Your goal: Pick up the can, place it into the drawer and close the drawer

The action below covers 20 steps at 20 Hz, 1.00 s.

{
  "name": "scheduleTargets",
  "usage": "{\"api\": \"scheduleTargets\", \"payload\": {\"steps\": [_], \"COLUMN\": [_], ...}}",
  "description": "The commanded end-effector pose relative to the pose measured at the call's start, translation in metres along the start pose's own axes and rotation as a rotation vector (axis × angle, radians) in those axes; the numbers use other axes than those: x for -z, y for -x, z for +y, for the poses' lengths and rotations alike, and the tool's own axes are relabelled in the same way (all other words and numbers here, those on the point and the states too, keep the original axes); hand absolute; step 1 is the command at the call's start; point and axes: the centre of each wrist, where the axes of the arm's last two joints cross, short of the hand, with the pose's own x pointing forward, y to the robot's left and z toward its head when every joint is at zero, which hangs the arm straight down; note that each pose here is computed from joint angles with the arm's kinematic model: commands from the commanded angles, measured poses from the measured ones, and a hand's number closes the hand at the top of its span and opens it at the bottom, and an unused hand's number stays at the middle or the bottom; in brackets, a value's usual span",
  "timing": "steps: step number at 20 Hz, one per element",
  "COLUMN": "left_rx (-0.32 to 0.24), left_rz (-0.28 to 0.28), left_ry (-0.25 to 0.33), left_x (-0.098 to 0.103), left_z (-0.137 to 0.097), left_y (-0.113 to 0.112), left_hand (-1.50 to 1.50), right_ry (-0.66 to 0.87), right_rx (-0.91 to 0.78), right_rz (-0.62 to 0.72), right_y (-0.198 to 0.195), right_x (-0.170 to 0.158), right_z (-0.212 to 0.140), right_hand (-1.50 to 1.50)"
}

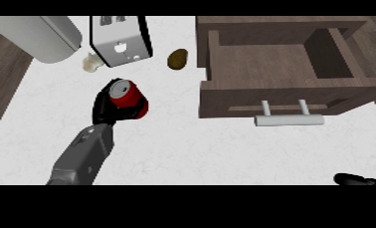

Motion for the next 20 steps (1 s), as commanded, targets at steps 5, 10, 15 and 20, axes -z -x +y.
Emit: {"api": "scheduleTargets", "payload": {"steps": [5, 10, 15, 20], "left_rx": [-0.050, -0.023, 0.020, -0.007], "left_rz": [-0.051, -0.049, -0.106, -0.106], "left_ry": [0.147, 0.228, 0.281, 0.294], "left_x": [0.020, 0.040, 0.061, 0.053], "left_z": [-0.060, -0.084, -0.099, -0.143], "left_y": [-0.023, -0.061, -0.114, -0.156], "left_hand": [1.50, 1.50, 1.50, 1.50], "right_ry": [0.008, 0.058, 0.043, 0.043], "right_rx": [-0.030, -0.040, -0.029, -0.044], "right_rz": [-0.006, 0.001, -0.013, -0.012], "right_y": [-0.006, -0.002, -0.007, -0.003], "right_x": [0.006, 0.006, -0.002, -0.007], "right_z": [-0.003, -0.011, -0.008, -0.001], "right_hand": [-1.50, -1.50, -1.50, -1.50]}}
